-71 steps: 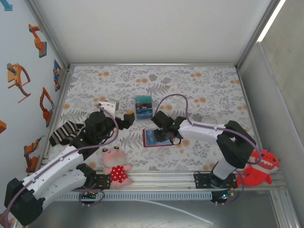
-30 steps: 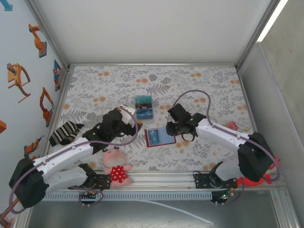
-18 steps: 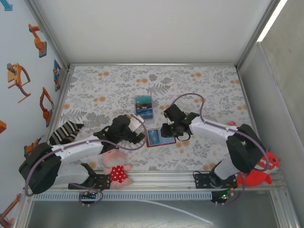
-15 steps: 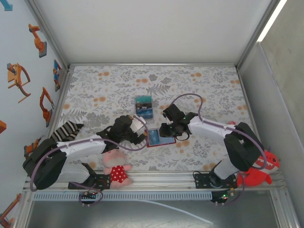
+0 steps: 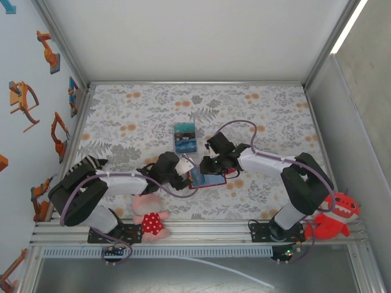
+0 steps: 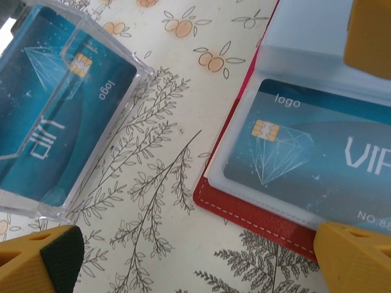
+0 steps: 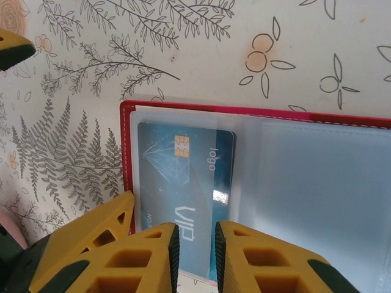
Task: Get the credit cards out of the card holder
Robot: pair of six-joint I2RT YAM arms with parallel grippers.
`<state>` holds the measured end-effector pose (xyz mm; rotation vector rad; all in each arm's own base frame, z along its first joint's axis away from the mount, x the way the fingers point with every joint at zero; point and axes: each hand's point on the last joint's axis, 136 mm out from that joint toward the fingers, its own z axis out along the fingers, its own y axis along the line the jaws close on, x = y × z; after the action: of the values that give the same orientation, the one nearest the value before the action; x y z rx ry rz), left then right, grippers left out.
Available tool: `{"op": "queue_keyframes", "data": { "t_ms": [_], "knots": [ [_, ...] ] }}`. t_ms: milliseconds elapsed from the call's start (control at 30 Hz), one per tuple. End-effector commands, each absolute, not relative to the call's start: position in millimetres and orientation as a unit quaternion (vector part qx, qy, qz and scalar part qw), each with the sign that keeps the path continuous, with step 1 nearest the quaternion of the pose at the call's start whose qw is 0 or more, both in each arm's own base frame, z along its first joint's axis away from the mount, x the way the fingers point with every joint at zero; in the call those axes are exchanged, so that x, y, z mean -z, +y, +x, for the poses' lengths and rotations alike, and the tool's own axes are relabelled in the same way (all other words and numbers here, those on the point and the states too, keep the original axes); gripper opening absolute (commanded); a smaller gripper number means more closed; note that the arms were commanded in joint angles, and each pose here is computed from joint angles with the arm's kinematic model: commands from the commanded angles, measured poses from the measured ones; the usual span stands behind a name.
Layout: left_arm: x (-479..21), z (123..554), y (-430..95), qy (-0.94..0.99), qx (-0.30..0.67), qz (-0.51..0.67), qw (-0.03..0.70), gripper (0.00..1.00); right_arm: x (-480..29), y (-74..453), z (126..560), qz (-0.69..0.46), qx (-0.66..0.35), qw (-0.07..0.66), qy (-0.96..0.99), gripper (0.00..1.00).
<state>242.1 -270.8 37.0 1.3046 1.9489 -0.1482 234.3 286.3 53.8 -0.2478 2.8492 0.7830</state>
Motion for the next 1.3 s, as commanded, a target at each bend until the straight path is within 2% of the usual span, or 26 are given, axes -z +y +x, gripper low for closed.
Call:
{"op": "queue_keyframes", "data": {
  "t_ms": [0, 1267],
  "knots": [
    [-51, 247, -288, 0.748, 0.072, 0.519, 0.407, 0.97, -55, 294, 238, -0.078, -0.273, 0.086, 0.955, 0.23],
    [-32, 245, -283, 0.763, 0.027, 0.534, 0.364, 0.97, -24, 277, 224, -0.061, -0.243, 0.065, 0.966, 0.22]
  ]
}}
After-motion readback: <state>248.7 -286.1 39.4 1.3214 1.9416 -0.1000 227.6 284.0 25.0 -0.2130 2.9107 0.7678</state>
